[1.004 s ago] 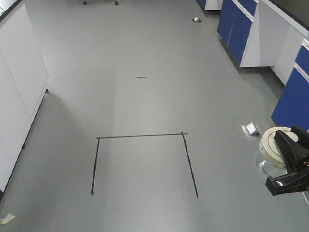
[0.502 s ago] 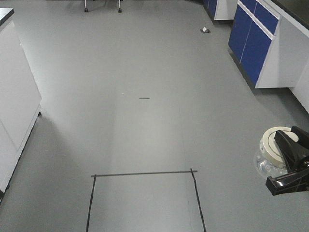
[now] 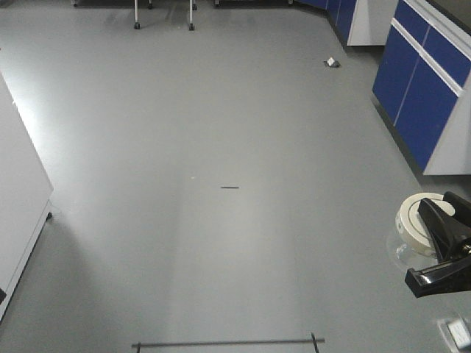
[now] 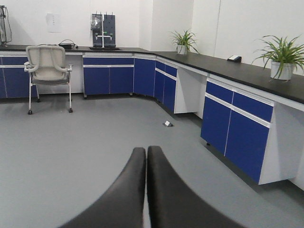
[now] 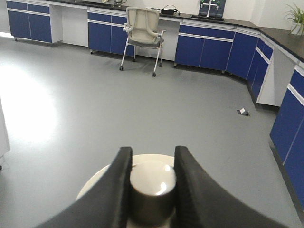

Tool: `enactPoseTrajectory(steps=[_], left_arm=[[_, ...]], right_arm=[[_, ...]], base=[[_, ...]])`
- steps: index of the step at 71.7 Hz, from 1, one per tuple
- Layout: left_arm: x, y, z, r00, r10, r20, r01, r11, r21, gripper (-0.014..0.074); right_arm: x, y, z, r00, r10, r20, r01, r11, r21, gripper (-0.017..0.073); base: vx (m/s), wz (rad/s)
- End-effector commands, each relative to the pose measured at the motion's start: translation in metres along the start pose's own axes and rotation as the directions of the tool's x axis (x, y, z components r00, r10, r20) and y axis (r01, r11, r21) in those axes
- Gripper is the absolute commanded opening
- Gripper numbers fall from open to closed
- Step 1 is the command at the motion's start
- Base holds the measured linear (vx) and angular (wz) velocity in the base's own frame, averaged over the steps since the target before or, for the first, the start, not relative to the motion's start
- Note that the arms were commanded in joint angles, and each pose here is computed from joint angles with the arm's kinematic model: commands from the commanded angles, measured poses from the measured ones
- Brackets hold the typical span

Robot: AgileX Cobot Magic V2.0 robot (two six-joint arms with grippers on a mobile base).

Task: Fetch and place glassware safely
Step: 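Drive the base backward and turn away from the hood holding the jar, then drive the base toward the blue-cabinet bench holding the jar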

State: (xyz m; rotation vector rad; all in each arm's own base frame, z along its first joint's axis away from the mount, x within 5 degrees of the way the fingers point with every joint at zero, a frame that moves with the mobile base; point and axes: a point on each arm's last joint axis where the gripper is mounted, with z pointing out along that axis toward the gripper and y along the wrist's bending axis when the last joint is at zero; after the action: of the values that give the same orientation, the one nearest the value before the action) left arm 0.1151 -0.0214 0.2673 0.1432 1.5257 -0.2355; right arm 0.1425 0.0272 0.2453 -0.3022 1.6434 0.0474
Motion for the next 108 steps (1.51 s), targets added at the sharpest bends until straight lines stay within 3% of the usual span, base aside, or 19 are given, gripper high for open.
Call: enactPoseTrajectory(steps=[1,108], left_arm=[[-0.0124,-0.0034,0.0012,0.997,-0.028,0.066,0.025,0.999,0.037,-0.0007],[-0.0124,-0.0034,0.0012,0.997,-0.028,0.066,0.025,0.999,0.037,-0.0007]], right_arm=[[-0.0204,-0.0018,-0.0005,0.990,-0.006,0.144,0.005,1.000,0.006,-0.0003],[-0.0202,-0.0018,-0.0005,0.990,-0.006,0.143,0.005,1.000,0.006,-0.0003]], base=[[0.59,0.08],[0.67,0.02]])
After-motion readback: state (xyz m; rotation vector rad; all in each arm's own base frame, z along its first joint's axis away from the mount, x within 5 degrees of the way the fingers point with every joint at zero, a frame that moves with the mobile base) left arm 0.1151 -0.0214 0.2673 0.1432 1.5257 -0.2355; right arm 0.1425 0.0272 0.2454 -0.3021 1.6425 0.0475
